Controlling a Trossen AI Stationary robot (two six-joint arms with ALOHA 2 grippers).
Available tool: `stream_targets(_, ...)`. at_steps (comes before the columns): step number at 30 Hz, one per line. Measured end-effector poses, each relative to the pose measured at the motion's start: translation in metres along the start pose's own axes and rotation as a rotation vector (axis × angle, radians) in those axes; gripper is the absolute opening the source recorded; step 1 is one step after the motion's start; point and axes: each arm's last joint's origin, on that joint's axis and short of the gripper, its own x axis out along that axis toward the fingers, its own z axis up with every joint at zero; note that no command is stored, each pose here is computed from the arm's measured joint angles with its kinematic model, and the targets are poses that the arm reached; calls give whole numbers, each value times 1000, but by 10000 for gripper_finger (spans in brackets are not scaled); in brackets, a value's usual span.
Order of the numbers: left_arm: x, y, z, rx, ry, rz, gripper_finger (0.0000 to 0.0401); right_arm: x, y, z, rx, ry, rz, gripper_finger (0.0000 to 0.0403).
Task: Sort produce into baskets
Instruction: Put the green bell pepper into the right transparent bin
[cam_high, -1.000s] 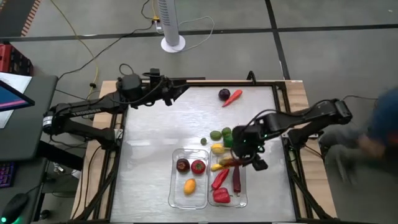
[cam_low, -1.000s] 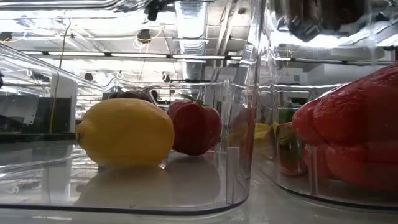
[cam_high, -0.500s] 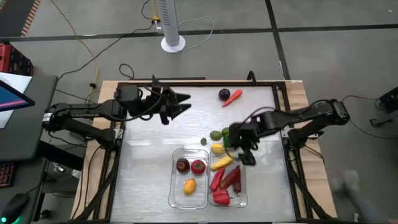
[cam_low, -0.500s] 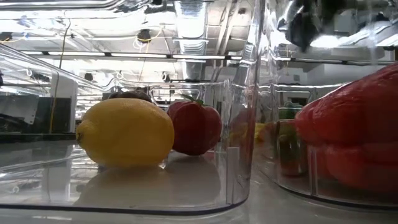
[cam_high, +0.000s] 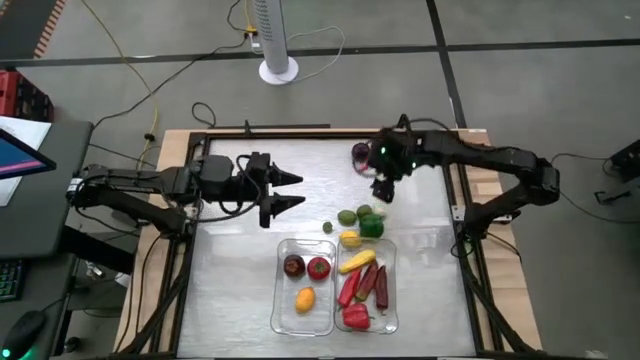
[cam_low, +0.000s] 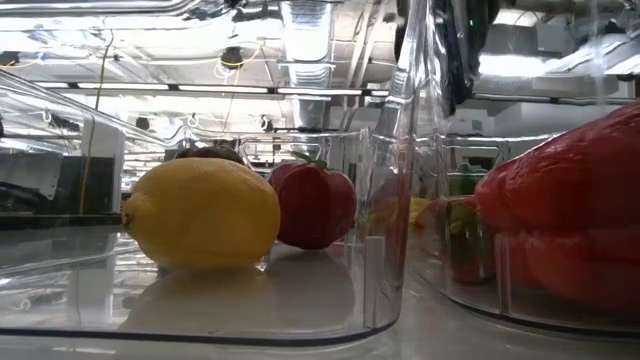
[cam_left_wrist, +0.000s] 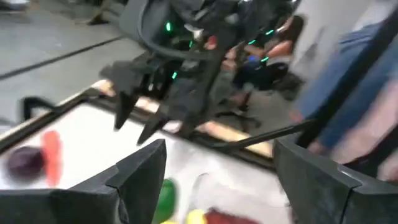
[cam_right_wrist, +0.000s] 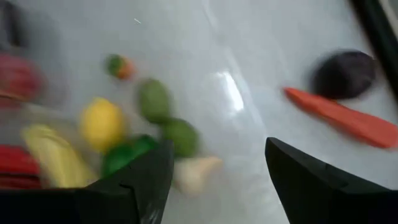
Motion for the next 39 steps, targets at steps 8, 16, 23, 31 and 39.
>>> stream_targets(8, 5, 23, -22, 54, 179, 277, 248, -2, -33, -16, 61, 131, 139, 325)
stream_targets(16, 30, 48, -40, 14, 322, 335, 244, 23, 2, -32, 87, 291, 343, 325)
stream_targets(23, 39, 44, -45, 26, 319, 301, 244, 44, 36, -25, 147, 320, 278, 326)
stream_targets(31, 25, 29, -36, 27, 270, 242, 244, 67, 67, -26, -114, 327, 189, 360)
stream_targets(39, 22, 27, -35, 27, 273, 233, 244, 87, 70, -26, -205, 358, 115, 384)
